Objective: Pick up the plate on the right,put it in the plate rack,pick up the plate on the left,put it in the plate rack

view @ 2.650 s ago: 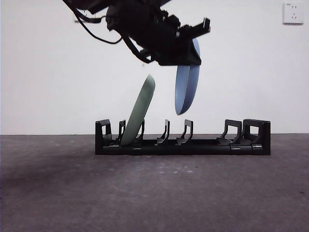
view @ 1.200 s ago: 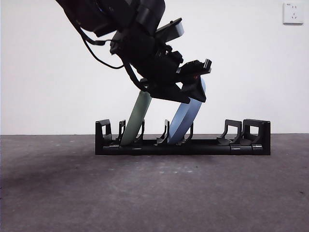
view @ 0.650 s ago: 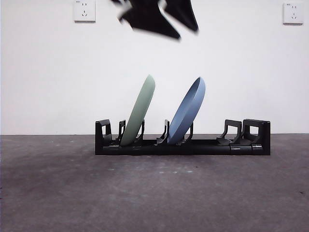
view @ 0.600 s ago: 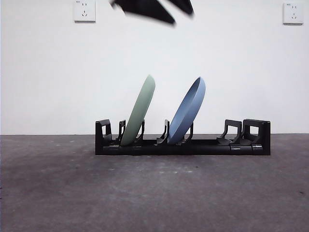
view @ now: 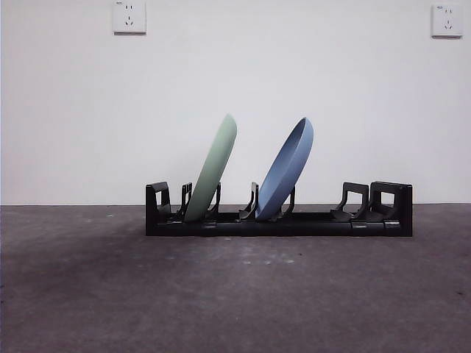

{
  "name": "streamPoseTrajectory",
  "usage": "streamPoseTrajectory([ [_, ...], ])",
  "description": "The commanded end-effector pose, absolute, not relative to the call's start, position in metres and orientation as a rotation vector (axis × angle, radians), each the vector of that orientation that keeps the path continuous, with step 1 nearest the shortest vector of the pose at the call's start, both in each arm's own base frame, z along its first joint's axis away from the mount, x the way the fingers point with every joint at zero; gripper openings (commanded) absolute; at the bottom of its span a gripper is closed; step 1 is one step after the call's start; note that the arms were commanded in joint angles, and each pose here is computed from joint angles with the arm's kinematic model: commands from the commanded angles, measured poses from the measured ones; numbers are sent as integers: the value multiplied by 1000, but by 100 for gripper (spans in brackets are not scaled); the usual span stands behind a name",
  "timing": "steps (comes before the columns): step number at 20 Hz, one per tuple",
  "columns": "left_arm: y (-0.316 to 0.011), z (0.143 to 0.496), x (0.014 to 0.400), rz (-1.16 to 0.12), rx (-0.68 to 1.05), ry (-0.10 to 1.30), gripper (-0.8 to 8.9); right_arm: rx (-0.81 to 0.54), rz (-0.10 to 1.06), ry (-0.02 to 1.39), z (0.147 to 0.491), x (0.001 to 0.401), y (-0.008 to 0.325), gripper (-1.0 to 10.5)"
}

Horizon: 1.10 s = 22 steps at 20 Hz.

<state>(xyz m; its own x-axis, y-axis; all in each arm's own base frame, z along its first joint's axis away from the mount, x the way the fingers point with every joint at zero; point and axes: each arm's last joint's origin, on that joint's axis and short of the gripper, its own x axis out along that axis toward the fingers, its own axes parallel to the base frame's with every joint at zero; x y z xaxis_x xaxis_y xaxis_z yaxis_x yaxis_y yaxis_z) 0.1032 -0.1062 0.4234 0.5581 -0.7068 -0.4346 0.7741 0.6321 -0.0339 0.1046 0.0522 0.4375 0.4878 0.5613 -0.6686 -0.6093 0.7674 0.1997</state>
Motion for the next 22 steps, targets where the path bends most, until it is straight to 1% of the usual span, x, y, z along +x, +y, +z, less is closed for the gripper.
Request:
streamPoseTrajectory([
  [1, -98, 423, 95, -876, 157, 455, 220, -75, 739, 840, 427, 106, 53, 343],
  [4, -94, 423, 91, -875, 161, 465, 220, -78, 739, 850, 424, 107, 54, 342],
  [8, -98, 421, 94, -874, 166, 479, 220, -78, 739, 850, 425, 107, 54, 335],
  [9, -99, 420, 96, -873, 168, 486, 220, -78, 739, 850, 424, 107, 54, 298],
  [11, -101, 419, 98, -873, 172, 495, 215, -82, 741, 848, 424, 107, 54, 179],
  [12, -102, 419, 99, -873, 173, 497, 185, -86, 743, 847, 424, 107, 54, 143],
  [13, -103, 418, 99, -874, 178, 498, 50, -94, 747, 844, 424, 107, 54, 98],
  [14, -103, 418, 99, -875, 182, 495, -9, -99, 750, 841, 424, 107, 54, 53],
  [16, -103, 418, 99, -875, 185, 494, -7, -106, 752, 838, 425, 107, 54, -14],
  [20, -103, 418, 99, -875, 184, 494, -5, -120, 758, 832, 424, 107, 54, -12],
  [22, -103, 418, 99, -874, 185, 495, -4, -69, 730, 854, 424, 107, 54, 4],
])
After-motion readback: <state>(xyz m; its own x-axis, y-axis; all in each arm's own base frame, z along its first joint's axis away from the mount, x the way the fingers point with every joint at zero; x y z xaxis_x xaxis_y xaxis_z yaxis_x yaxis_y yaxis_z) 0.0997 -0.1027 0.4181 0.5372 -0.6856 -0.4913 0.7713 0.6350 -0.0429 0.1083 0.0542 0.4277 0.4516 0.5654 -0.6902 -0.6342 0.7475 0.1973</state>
